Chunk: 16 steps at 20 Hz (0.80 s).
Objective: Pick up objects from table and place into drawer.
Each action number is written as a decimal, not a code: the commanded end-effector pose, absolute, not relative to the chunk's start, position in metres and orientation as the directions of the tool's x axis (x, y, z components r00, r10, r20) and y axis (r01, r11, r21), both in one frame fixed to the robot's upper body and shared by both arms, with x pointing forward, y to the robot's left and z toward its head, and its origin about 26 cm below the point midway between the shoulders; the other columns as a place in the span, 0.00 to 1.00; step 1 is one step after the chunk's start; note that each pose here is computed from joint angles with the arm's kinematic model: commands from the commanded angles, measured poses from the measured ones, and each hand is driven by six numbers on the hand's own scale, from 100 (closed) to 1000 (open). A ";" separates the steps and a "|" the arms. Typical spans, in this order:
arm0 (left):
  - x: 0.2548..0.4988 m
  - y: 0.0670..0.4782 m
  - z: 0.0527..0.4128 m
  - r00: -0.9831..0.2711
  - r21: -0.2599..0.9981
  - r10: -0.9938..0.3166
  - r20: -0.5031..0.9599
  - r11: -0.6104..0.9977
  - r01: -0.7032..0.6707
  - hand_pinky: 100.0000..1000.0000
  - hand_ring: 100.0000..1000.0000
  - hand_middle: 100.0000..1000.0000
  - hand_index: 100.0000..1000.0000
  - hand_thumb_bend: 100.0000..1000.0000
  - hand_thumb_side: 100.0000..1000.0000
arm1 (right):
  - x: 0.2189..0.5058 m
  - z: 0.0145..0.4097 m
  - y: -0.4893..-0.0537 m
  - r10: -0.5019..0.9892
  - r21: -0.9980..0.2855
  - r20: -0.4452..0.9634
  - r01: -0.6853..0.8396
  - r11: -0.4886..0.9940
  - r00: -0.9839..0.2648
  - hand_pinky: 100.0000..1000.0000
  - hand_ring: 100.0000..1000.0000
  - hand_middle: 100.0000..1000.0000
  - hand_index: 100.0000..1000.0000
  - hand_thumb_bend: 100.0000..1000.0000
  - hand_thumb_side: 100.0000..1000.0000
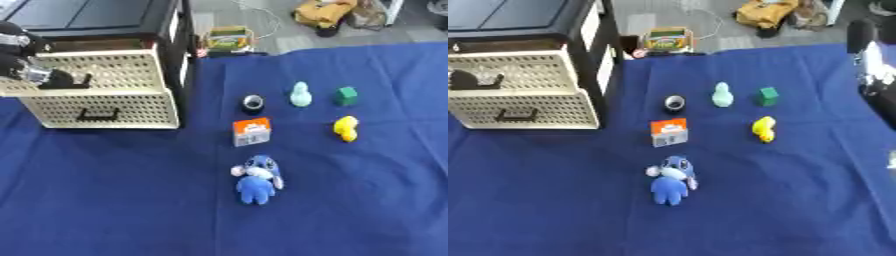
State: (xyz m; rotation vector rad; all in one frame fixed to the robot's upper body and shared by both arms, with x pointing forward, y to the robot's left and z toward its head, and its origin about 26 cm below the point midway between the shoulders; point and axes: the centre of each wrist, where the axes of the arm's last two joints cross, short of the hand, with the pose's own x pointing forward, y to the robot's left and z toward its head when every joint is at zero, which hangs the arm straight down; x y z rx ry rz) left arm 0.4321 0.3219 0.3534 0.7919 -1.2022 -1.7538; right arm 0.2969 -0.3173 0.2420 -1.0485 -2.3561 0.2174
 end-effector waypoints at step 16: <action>0.399 0.326 0.411 -0.427 0.982 -0.900 -0.094 -0.155 0.112 0.00 0.00 0.00 0.93 0.50 0.97 | 0.293 0.249 -0.319 0.739 -0.355 0.388 0.651 0.671 -0.550 0.58 0.53 0.40 0.71 0.39 0.76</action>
